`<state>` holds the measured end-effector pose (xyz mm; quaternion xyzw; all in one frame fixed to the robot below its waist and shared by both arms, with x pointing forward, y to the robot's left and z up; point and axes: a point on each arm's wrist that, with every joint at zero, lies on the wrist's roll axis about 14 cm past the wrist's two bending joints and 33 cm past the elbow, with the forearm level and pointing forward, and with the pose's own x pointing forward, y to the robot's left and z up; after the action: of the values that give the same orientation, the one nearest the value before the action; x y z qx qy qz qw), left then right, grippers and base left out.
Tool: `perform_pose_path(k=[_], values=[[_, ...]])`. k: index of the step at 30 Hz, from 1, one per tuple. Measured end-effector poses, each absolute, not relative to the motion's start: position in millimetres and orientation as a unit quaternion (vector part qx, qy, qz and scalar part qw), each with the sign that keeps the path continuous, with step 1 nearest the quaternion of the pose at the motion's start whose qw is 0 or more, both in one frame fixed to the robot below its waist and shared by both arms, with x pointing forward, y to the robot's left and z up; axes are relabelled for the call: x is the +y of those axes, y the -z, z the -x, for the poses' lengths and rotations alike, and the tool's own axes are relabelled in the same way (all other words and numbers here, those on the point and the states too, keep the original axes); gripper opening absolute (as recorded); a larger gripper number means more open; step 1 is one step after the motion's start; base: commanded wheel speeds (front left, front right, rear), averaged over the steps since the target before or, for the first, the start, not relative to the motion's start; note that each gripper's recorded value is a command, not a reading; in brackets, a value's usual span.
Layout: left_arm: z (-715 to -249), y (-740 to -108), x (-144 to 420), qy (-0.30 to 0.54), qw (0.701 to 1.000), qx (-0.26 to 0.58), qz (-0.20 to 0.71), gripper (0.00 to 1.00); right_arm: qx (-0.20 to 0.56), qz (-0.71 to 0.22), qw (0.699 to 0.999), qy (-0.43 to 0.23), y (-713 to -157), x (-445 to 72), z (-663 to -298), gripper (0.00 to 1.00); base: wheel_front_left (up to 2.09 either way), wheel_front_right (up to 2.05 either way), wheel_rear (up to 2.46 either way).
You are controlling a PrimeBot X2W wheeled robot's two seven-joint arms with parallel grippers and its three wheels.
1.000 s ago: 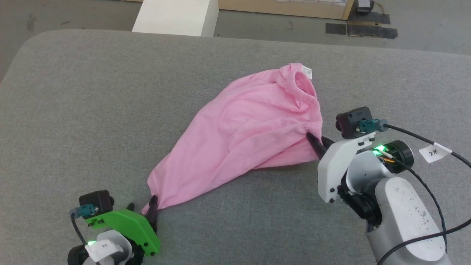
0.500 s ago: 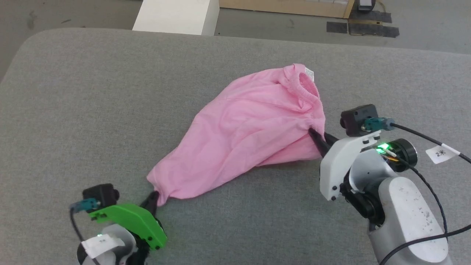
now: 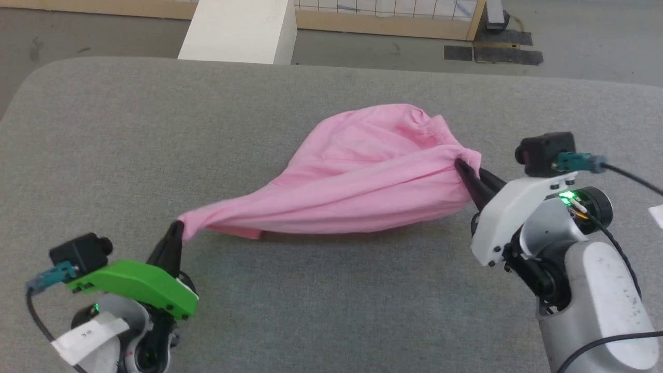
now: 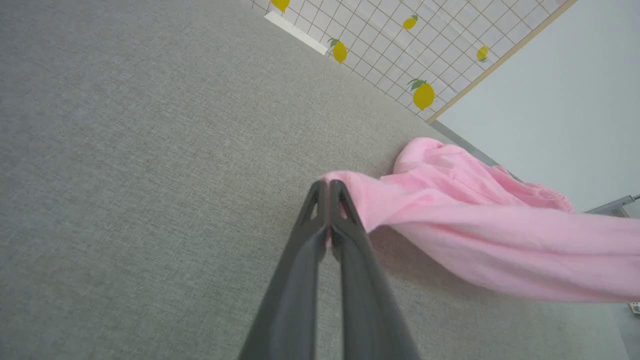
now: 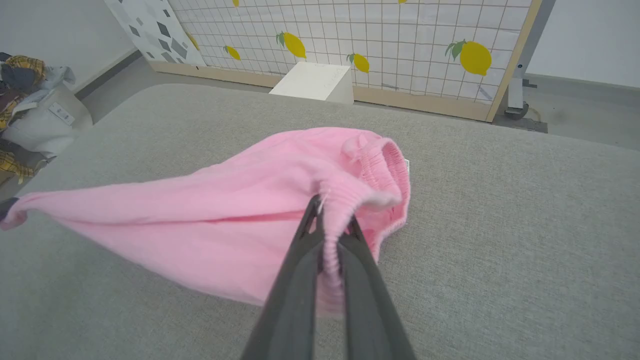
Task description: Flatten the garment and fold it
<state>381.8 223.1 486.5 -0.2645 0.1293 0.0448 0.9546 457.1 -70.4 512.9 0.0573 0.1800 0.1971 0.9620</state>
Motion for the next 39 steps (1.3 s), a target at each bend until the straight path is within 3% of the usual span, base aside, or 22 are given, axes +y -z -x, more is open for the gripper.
perform_pose_path(k=[6,12,18,26,32,39], values=[[-415.3,-563.0,222.3,0.01,0.964,0.034,0.263,0.0,0.135,-0.128,0.958,-0.22,-561.1,-68.1,-466.2,0.0,0.0,0.0,0.0],[-454.2,-673.5,214.0,0.086,0.969,-0.07,0.219,0.0,0.048,-0.149,0.954,-0.255,-658.4,-67.3,-487.7,0.0,0.0,0.0,0.0],[-485.8,-740.5,215.6,0.103,0.972,-0.118,0.176,0.0,0.003,-0.169,0.951,-0.26,-721.5,-79.8,-511.0,0.0,0.0,0.0,0.0],[-547.4,-740.8,226.9,0.069,0.986,-0.08,0.125,0.0,0.012,-0.184,0.953,-0.241,-738.5,-85.0,-565.4,0.0,0.0,0.0,0.0],[-608.4,-745.0,237.2,0.046,0.989,-0.107,0.092,0.0,-0.068,-0.173,0.959,-0.216,-759.4,-79.7,-620.7,0.0,0.0,0.0,0.0],[-639.2,-697.4,242.4,0.043,0.991,-0.089,0.086,0.0,-0.044,-0.188,0.96,-0.204,-708.5,-75.3,-651.0,0.0,0.0,0.0,0.0]])
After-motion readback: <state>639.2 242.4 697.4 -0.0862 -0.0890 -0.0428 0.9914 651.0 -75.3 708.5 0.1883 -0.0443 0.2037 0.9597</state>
